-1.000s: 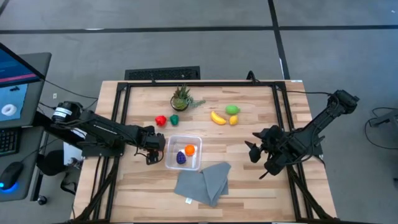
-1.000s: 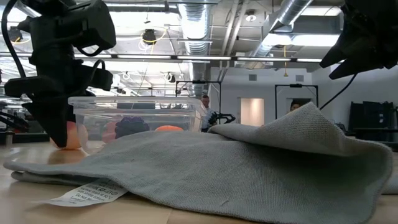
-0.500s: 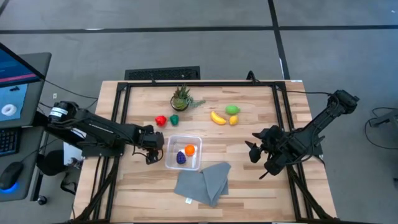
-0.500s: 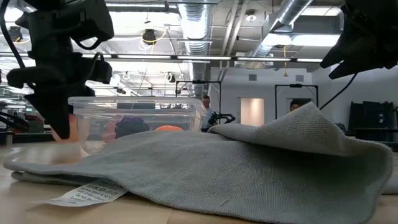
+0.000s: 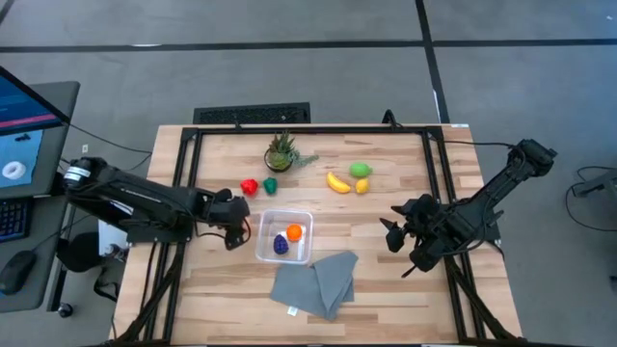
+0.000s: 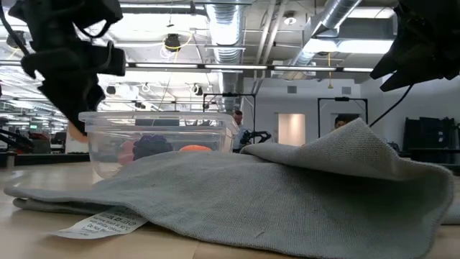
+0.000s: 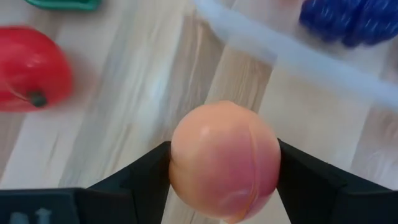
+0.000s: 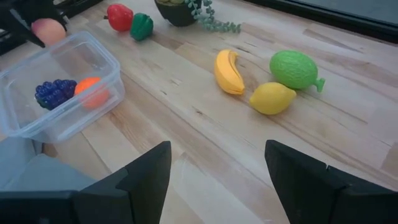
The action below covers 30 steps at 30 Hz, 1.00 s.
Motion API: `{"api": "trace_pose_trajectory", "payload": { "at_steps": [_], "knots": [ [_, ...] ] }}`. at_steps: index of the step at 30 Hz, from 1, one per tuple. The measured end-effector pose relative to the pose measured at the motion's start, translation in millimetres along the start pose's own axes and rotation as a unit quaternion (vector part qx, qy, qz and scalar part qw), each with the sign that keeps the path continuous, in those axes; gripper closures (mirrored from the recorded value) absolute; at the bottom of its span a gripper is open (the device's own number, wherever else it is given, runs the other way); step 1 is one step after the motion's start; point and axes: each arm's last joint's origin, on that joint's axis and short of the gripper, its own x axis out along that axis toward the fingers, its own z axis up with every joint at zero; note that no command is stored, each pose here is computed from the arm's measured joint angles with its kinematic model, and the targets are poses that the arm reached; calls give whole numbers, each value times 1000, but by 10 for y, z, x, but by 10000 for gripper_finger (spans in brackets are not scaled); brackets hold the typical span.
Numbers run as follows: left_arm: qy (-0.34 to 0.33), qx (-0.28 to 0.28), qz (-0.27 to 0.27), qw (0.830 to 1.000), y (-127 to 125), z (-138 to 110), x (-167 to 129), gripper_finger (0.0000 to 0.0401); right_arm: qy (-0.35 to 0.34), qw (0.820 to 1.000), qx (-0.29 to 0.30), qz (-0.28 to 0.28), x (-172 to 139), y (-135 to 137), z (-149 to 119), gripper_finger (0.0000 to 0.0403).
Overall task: Pick and placing Produce into tupperware
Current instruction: Put the pink peach into the transparent container
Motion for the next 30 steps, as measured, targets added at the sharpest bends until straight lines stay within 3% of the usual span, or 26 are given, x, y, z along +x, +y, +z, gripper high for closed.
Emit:
{"api": "trace_pose_trajectory", "payload": {
  "at_steps": [13, 30],
  "knots": [
    [-101, -38, -26, 994, 42, 50, -275, 165, 0, 1000, 0, 0, 0, 0, 0, 121],
    [-212, -9, -54, 976, -36, 242, -353, 165, -1, 1000, -5, -2, 2, -5, 1, 121]
  ]
}}
